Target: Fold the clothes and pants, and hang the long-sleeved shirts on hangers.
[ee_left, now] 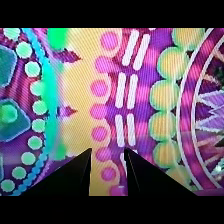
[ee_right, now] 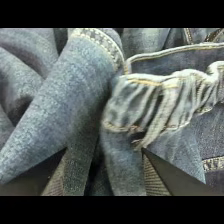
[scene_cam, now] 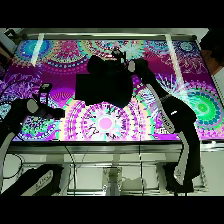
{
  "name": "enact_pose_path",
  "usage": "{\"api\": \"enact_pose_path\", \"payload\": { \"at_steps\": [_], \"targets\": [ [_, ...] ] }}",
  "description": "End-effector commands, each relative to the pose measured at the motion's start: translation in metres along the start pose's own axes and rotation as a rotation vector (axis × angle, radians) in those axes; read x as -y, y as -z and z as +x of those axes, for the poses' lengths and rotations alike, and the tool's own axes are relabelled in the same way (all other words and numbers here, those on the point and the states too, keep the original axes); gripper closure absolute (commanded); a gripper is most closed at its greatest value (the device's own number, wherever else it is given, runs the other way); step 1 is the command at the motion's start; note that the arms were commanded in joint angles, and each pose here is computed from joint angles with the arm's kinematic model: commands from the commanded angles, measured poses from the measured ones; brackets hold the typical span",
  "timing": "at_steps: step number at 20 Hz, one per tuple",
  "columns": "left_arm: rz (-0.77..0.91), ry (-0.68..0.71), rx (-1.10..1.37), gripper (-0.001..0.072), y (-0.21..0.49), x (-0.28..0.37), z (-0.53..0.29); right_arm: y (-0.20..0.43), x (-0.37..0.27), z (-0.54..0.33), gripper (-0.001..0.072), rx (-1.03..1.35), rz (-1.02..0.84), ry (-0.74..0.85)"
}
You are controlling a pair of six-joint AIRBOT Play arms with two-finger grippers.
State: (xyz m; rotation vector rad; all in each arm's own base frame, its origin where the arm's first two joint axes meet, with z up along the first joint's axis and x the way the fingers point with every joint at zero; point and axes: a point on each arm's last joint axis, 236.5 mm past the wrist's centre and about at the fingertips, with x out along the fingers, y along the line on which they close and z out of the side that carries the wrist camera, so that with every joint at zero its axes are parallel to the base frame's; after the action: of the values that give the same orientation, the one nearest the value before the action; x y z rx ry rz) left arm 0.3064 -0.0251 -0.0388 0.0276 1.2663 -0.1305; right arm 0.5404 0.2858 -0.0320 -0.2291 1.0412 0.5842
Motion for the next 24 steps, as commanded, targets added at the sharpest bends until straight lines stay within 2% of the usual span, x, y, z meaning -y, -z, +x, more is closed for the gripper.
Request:
{"api": "enact_pose_path", "payload": {
  "at_steps": [1, 3, 4, 5, 6, 7, 11, 15, 19, 20, 24],
  "targets": [
    [-0.001, 0.0, 0.0, 0.0446, 0.0, 0.0, 0.0, 0.014, 0.011, 0.006, 0.0205, -0.059, 0.018, 0.072],
    [-0.001, 0.0, 0.0, 0.0446, 0.0, 0.0, 0.0, 0.024, 0.02, 0.019, 0.028, -0.09, 0.028, 0.092],
    [0.0, 0.0, 0.0, 0.0446, 0.0, 0.0, 0.0, 0.025, 0.024, 0.022, 0.0357, -0.086, 0.025, 0.102],
    [0.0, 0.0, 0.001, 0.0446, 0.0, 0.0, 0.0, 0.021, 0.028, 0.023, 0.0472, -0.068, 0.014, 0.12],
    [0.0, 0.0, 0.001, 0.0446, 0.0, 0.0, 0.0, 0.014, 0.035, 0.022, 0.0624, -0.042, 0.0, 0.144],
    [0.0, 0.0, 0.001, 0.0446, 0.0, 0.0, 0.0, 0.007, 0.045, 0.015, 0.0687, -0.022, -0.02, 0.18],
    [0.05, 0.059, 0.023, 0.044, -0.005, 0.014, 0.0, 0.004, 0.091, -0.053, 0.0689, -0.045, -0.026, 0.309],
    [-0.006, 0.191, 0.149, 0.044, -0.036, 0.045, -0.009, -0.003, 0.155, -0.2, 0.0689, 0.068, 0.112, 0.431],
    [-0.132, 0.297, 0.395, 0.0432, -0.107, 0.061, -0.037, 0.076, 0.167, -0.261, 0.0689, -0.12, 0.31, 0.388],
    [-0.154, 0.326, 0.41, 0.0404, -0.12, 0.065, -0.042, 0.097, 0.171, -0.265, 0.0688, -0.181, 0.353, 0.384],
    [-0.228, 0.43, 0.404, 0.0404, -0.167, 0.08, -0.038, 0.155, 0.177, -0.274, 0.0689, -0.369, 0.472, 0.358]
  ]
}}
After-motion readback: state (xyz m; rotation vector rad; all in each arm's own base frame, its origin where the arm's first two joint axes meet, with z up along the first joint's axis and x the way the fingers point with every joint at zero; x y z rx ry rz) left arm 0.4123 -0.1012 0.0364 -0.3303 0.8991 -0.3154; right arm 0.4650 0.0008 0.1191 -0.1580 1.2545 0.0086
